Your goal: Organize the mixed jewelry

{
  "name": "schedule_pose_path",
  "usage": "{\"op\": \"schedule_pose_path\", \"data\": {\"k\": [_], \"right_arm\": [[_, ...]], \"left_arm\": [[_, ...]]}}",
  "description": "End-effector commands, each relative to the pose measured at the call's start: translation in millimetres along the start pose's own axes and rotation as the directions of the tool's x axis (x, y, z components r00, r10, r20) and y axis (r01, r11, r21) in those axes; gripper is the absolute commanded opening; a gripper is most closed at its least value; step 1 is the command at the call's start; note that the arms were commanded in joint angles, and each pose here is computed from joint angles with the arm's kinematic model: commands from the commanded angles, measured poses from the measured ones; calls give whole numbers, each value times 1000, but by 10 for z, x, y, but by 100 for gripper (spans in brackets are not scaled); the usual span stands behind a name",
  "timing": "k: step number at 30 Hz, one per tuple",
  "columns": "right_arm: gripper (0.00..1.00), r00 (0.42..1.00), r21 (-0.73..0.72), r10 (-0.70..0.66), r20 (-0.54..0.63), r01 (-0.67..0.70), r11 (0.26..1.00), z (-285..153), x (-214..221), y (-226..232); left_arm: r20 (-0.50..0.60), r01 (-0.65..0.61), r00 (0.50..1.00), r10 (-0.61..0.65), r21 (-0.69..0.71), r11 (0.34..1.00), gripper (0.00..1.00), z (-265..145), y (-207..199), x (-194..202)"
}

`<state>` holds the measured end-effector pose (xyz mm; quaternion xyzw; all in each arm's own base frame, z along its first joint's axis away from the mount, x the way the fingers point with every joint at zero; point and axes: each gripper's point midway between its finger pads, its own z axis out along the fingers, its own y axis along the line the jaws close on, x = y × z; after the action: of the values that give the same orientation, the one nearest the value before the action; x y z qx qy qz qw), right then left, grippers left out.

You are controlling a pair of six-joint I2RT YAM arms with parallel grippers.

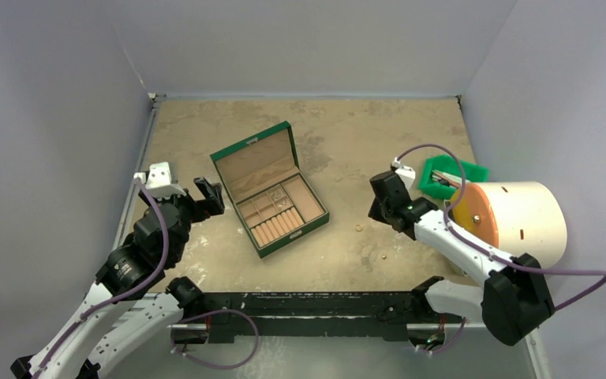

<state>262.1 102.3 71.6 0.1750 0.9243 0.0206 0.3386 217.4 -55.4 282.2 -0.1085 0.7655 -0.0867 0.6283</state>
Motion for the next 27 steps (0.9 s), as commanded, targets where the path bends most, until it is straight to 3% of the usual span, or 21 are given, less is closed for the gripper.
{"op": "schedule_pose_path", "data": {"k": [1,14,27], "right_arm": [[0,998,-188,-32,62,44,981,-180,-219,337],[0,992,-594,-113,60,126,794,-629,-276,1274],[0,936,-753,-327,128,307,582,-982,58,2379]], "left_arm": [[48,42,998,-43,24,999,98,-36,-56,-207],[63,57,996,-59,31,998,99,-77,-34,-244],[67,62,996,-64,38,997,98,-94,-35,-255]]}}
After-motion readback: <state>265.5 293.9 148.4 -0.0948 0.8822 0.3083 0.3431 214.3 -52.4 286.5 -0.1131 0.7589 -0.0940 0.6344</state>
